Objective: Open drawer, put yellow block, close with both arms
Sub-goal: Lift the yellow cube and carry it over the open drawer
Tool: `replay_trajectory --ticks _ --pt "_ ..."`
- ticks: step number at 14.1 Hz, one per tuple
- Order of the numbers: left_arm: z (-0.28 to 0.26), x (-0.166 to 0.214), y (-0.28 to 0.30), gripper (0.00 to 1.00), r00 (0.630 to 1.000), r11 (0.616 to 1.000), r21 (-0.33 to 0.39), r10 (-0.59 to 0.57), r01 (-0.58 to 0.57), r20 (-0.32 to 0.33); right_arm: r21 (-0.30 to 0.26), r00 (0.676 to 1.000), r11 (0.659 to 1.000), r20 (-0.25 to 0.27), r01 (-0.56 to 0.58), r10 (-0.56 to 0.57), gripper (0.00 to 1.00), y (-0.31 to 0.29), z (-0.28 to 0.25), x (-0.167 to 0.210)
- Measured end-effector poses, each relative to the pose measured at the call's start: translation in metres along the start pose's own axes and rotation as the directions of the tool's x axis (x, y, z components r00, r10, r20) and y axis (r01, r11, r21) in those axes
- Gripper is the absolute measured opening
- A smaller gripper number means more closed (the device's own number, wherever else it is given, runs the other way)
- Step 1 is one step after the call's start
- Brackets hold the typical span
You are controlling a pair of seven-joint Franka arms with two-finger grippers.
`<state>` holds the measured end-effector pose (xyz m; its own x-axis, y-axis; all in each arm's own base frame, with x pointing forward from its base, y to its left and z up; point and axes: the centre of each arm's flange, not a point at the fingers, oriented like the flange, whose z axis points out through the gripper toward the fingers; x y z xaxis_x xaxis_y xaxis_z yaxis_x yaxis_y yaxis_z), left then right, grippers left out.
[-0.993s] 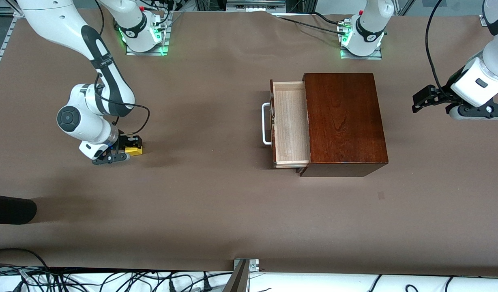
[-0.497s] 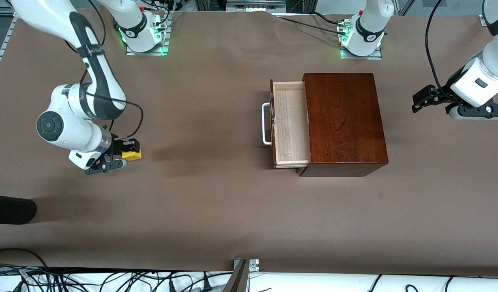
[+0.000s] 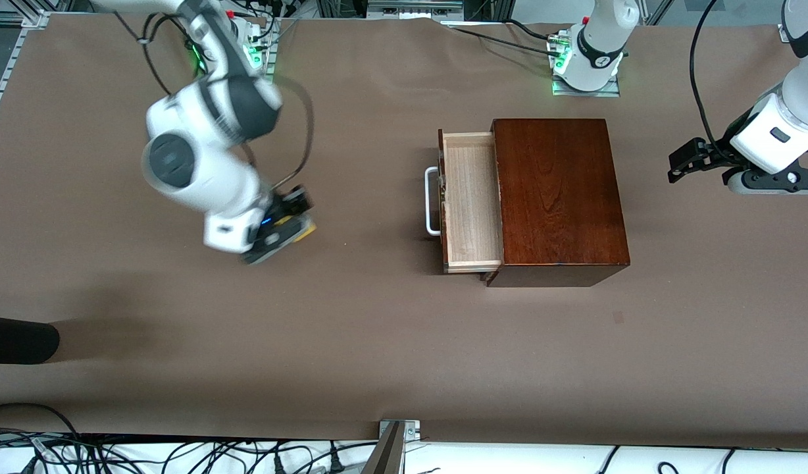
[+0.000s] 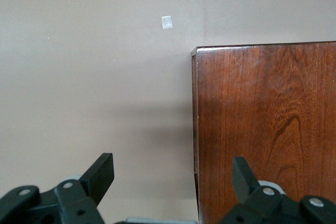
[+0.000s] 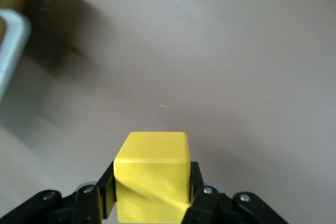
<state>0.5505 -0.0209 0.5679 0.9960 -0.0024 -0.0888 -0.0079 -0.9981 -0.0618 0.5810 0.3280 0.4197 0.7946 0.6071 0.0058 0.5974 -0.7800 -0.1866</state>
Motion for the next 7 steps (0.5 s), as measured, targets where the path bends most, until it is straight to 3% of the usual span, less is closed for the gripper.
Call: replay_trajectory --ticks 3,7 --pt "0.000 0.000 0.000 1.00 1.000 1.000 0.000 0.000 0.000 0.000 0.009 0.987 0.987 0.003 0.158 -0.158 0.56 -0.102 0.008 0.010" --pt "0.000 0.000 0.000 1.00 1.000 1.000 0.000 0.000 0.000 0.000 -0.062 0.929 0.928 -0.025 0.367 -0.369 0.56 -0.229 0.003 0.013"
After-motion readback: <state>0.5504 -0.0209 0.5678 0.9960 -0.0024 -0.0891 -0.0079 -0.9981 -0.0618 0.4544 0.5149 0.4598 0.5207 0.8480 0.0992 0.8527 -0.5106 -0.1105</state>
